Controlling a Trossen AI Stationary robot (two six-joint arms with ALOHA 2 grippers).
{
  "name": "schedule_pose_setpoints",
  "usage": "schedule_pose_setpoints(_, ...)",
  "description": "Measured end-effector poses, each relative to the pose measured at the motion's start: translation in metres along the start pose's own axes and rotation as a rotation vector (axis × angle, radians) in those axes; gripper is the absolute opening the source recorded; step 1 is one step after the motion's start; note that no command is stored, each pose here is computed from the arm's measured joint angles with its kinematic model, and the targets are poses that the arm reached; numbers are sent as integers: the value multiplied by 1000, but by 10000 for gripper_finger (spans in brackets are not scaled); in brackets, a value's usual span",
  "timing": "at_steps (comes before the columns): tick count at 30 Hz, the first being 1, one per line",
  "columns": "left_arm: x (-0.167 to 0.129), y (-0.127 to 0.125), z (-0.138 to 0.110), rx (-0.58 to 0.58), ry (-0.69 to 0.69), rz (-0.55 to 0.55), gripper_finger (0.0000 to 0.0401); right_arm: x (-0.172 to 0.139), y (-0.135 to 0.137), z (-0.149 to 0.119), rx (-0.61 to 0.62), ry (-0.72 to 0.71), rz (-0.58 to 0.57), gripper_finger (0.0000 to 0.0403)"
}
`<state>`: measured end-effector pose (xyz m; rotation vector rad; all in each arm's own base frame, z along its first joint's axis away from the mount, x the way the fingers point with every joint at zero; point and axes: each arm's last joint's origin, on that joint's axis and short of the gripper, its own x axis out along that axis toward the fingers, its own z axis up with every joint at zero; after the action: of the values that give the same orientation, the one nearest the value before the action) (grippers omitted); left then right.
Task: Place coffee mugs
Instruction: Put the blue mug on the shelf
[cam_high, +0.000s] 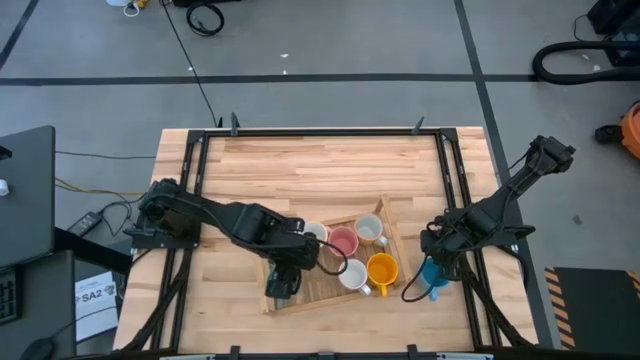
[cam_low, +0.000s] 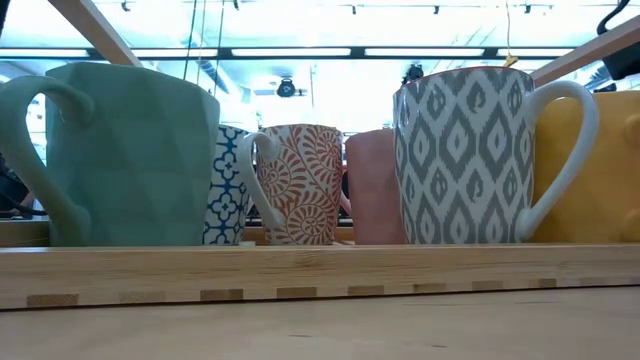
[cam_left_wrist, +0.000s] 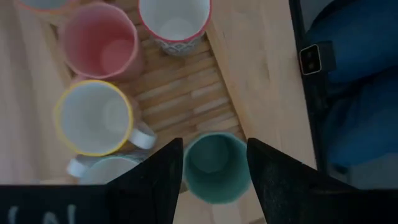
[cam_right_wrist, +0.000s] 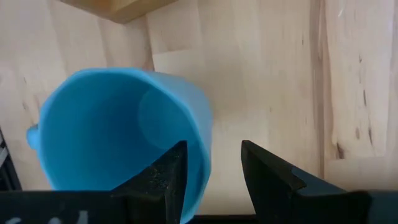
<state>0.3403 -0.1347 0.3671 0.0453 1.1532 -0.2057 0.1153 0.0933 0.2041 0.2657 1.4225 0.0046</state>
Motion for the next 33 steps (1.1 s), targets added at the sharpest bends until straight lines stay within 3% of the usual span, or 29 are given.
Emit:
schedule_pose_setpoints(6,-38,-11,-16,56,-96,78,185,2,1,1,22,4,-6,157)
schedule_pose_setpoints(10,-48,-19,-36,74,-130,161,185,5,2,2,17,14,-18,157)
schedule_pose_setpoints(13,-41,-24,-58,49,-137,193,185,7,2,2,17,23,-29,157)
schedule_pose_setpoints(21,-13,-13,-110,-38,-247,144,185,11,4,4,17,46,-48,145)
schedule_pose_setpoints(33,9,0,-148,-84,-443,100,185,13,5,3,18,89,-25,61)
